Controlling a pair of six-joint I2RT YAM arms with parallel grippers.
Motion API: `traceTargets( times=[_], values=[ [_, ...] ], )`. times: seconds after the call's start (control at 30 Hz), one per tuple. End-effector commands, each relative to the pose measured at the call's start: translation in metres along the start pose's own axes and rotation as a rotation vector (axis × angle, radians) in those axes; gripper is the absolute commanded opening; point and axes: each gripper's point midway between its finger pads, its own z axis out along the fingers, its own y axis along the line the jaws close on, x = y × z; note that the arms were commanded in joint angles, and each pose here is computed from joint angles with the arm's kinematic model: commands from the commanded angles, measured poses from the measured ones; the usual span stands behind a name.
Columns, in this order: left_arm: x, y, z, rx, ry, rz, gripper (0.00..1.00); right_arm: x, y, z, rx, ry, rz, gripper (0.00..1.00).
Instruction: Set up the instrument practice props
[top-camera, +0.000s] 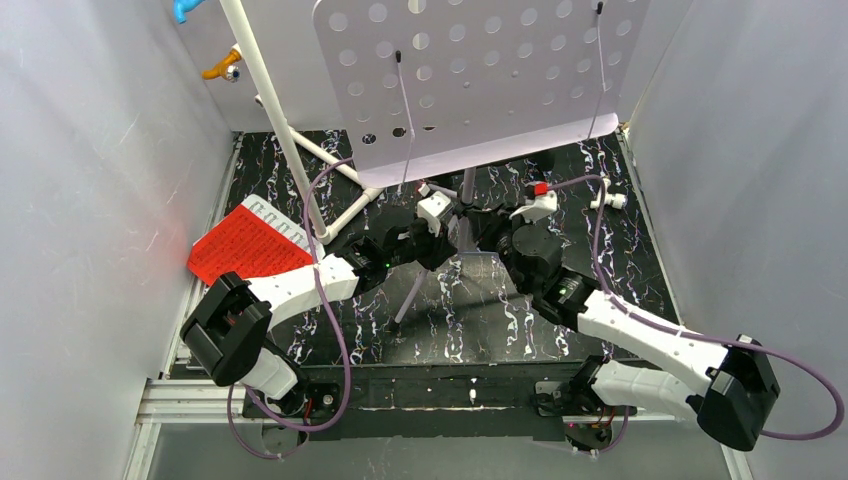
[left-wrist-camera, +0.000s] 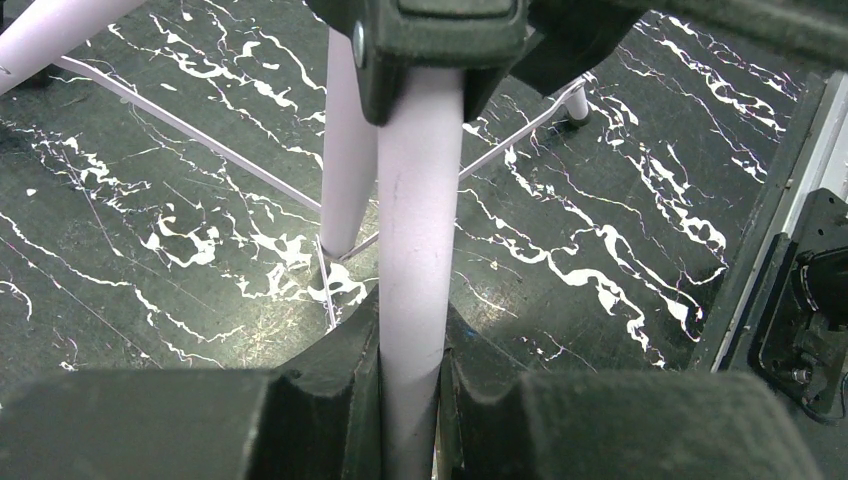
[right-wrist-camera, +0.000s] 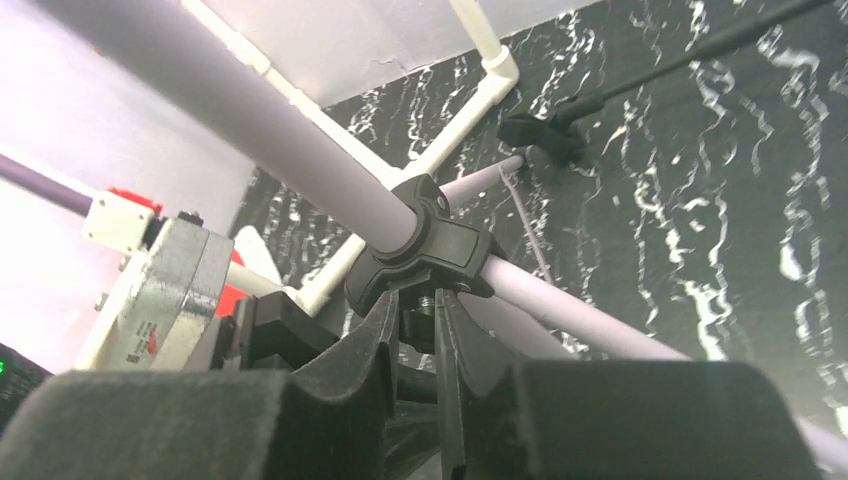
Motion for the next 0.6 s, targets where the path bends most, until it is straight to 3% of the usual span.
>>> traceTargets(
  times=[0.0, 0.23, 0.4, 0.57],
  values=[
    [0.042, 0.015, -0.008, -0.081, 0.150, -0.091, 0.00, -0.002, -0.002, -0.008, 0.035, 0.037, 0.257, 0.06],
    [0.039, 0.014, -0.009, -0.078, 0.145, -0.090, 0.00, -0.023, -0.015, -0.018, 0.071, 0.000, 0.127, 0.46],
    [0.039, 0.013, -0.008, -0.073, 0.145, -0.091, 0.00, -0.019, -0.006, -0.018, 0.030, 0.032, 0.128, 0.56],
    [0.040, 0.014, -0.008, -0.075, 0.148, -0.091, 0.00, -0.019, 0.002, -0.014, 0.007, 0.038, 0.144, 0.57]
  ],
)
